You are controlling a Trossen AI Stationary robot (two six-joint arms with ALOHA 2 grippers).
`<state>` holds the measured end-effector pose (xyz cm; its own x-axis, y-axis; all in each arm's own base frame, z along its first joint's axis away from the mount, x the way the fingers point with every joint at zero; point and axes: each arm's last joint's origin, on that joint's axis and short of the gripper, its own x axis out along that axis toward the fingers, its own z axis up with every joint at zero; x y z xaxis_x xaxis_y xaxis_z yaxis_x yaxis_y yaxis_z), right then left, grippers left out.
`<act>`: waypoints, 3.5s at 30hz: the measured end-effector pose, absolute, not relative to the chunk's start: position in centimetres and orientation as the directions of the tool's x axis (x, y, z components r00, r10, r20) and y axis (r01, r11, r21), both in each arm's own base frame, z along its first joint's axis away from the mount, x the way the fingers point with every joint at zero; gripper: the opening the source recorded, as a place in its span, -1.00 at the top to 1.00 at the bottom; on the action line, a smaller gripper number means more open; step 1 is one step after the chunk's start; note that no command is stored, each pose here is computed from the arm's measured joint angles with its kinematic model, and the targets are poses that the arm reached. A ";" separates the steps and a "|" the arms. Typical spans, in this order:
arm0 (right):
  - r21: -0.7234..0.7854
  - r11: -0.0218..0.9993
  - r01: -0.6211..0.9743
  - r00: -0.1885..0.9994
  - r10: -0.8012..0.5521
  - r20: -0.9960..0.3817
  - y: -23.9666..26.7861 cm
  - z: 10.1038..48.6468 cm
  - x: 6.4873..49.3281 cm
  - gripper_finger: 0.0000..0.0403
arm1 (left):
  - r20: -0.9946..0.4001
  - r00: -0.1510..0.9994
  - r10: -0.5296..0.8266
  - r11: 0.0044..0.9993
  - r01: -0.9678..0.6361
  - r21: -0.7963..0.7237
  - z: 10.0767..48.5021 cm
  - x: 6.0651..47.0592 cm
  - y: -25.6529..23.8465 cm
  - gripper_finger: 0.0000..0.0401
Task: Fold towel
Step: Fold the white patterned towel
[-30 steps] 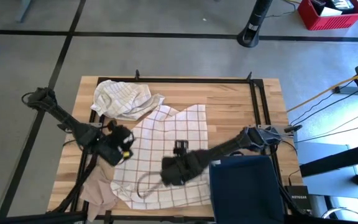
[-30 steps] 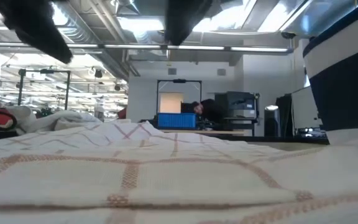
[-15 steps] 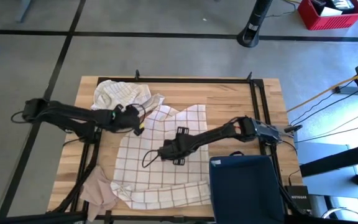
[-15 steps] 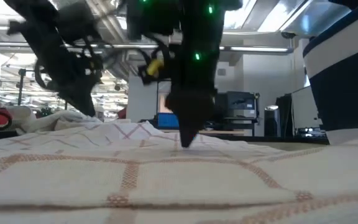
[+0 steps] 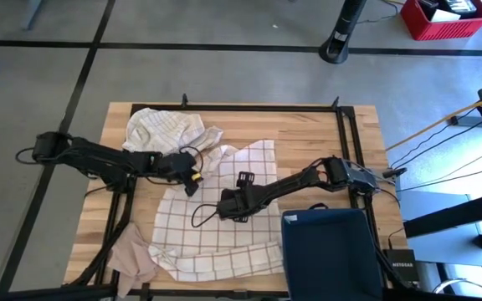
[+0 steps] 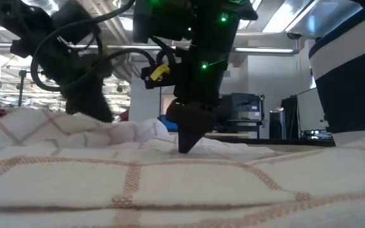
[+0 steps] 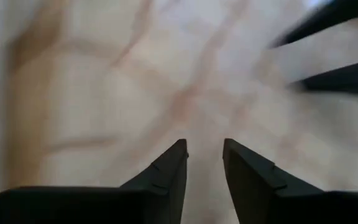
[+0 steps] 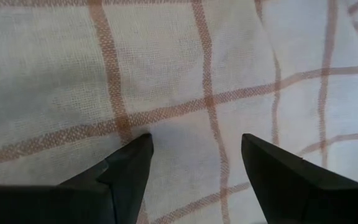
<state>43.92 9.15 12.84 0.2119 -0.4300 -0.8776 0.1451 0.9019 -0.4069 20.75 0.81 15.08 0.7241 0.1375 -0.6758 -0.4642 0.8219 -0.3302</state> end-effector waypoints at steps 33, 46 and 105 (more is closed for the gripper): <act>-0.106 0.974 0.200 0.471 -0.191 -0.861 6.8 11.9 41.1 -0.26 | -0.723 0.651 0.232 0.835 -0.514 -0.194 13.8 20.6 -0.3 0.67; -0.108 0.972 0.209 0.493 -0.201 -0.847 6.7 10.9 40.7 -0.26 | -0.704 0.710 0.016 0.851 -0.380 -0.363 10.7 23.2 -5.2 0.67; -0.100 0.979 0.178 0.520 -0.180 -0.835 6.8 11.0 40.9 -0.26 | -0.777 0.116 0.618 0.689 -0.556 0.465 19.5 19.4 4.0 0.95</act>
<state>40.94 6.80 11.02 0.5204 -0.1801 -0.8347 0.1777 0.9789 -0.1005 19.36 3.97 19.52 0.1161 0.6183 -0.7773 -0.5555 0.6892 0.4652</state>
